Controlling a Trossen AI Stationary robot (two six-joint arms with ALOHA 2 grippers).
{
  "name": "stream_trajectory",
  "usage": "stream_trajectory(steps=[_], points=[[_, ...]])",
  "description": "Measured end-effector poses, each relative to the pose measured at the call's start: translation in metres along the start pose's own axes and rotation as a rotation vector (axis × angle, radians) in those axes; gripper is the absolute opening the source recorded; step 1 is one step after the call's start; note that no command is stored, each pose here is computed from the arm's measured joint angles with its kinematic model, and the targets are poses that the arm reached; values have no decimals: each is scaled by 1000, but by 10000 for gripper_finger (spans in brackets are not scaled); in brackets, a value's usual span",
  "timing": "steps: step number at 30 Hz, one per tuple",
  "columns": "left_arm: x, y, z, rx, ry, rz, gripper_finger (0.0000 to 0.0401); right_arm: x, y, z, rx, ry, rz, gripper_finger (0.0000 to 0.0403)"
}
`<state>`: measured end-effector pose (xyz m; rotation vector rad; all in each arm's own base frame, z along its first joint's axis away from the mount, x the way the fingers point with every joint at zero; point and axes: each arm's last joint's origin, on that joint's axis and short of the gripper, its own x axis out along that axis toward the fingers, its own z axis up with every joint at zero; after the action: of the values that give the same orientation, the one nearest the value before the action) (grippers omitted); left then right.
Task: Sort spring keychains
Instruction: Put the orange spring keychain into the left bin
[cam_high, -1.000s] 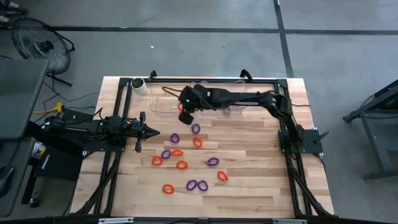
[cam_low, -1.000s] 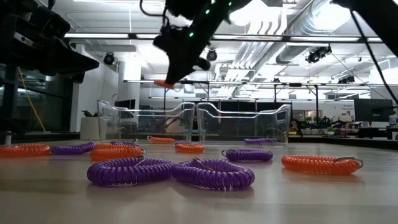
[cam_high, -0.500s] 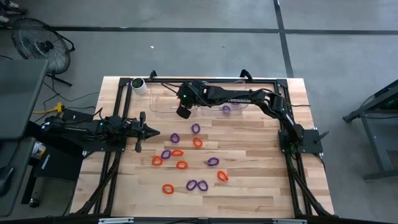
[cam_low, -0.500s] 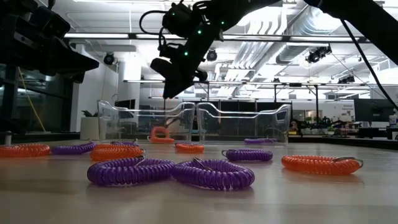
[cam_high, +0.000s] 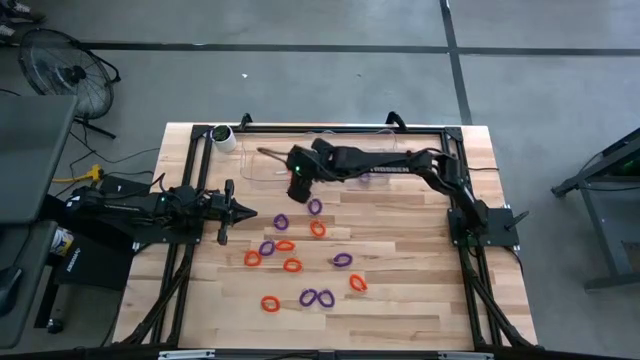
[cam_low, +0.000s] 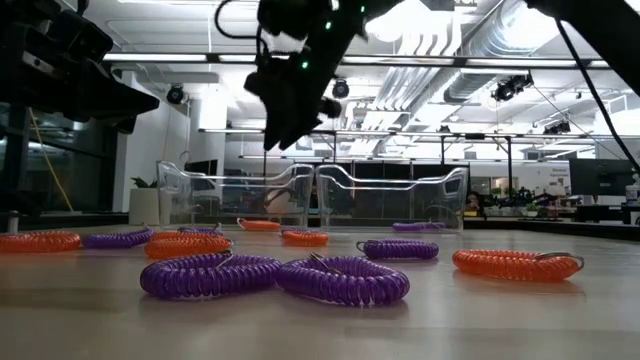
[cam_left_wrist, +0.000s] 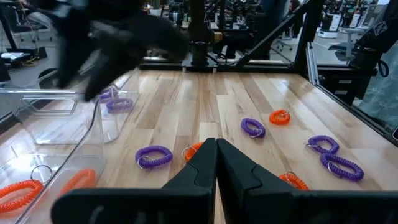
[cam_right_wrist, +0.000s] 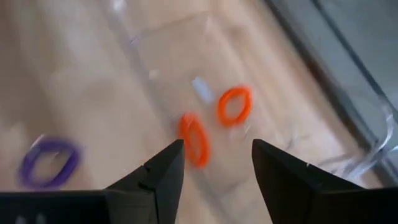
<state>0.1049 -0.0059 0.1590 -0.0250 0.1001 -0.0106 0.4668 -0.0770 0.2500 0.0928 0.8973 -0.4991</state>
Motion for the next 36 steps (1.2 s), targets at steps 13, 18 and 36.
stream_trajectory(steps=[13, 18, 36], points=[[0, 0, 0, 0, 0, 0, 3, -71, 41, -44, 55, 382, 74, 183], [0, 0, 0, 0, 0, 0, 3, -88, 56, -64, 63, 527, 42, 183], [0, 0, 0, 0, 0, 0, 3, -146, 129, -117, -9, 641, 36, 183]])
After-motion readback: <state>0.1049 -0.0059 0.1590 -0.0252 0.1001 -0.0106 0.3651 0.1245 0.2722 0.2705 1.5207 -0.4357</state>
